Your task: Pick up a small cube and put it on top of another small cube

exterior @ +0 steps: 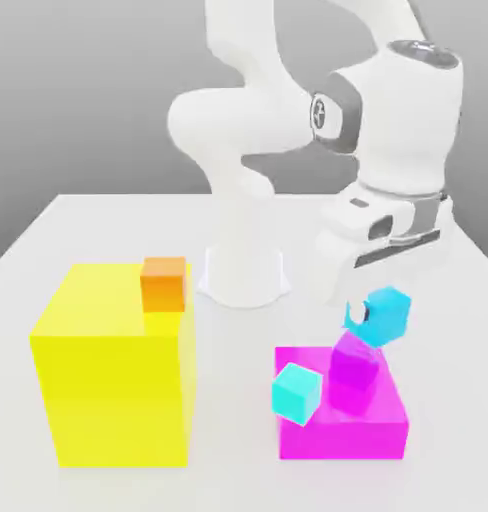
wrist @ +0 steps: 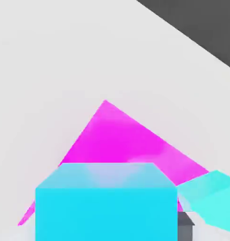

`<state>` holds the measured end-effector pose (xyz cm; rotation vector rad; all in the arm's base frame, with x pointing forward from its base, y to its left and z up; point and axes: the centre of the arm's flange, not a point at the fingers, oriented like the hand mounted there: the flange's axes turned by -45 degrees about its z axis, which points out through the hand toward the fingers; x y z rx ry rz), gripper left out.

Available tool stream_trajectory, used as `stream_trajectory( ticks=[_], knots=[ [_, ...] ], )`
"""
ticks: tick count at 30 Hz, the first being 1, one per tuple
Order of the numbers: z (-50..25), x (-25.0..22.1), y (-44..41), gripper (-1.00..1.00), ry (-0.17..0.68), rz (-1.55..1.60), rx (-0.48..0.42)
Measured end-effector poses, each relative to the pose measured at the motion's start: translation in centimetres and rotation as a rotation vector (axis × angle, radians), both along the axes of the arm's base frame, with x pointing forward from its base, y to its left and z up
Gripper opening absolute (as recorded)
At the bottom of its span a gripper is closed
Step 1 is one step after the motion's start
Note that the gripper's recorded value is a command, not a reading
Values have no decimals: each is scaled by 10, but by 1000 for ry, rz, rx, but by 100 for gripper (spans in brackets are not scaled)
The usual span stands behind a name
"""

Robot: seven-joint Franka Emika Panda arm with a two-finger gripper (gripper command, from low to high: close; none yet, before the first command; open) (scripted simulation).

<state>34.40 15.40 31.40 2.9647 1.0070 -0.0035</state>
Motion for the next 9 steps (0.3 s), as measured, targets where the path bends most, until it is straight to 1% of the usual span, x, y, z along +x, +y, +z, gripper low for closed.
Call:
stream_trajectory(
  ticks=[2,6,7,9],
  knots=[
    [-9,-7,-2,-100,2,16,9],
    [-53,-9,-3,-100,2,22,11],
    [-59,-10,-3,100,2,22,11],
    [-59,-10,-3,100,2,22,11]
  ],
)
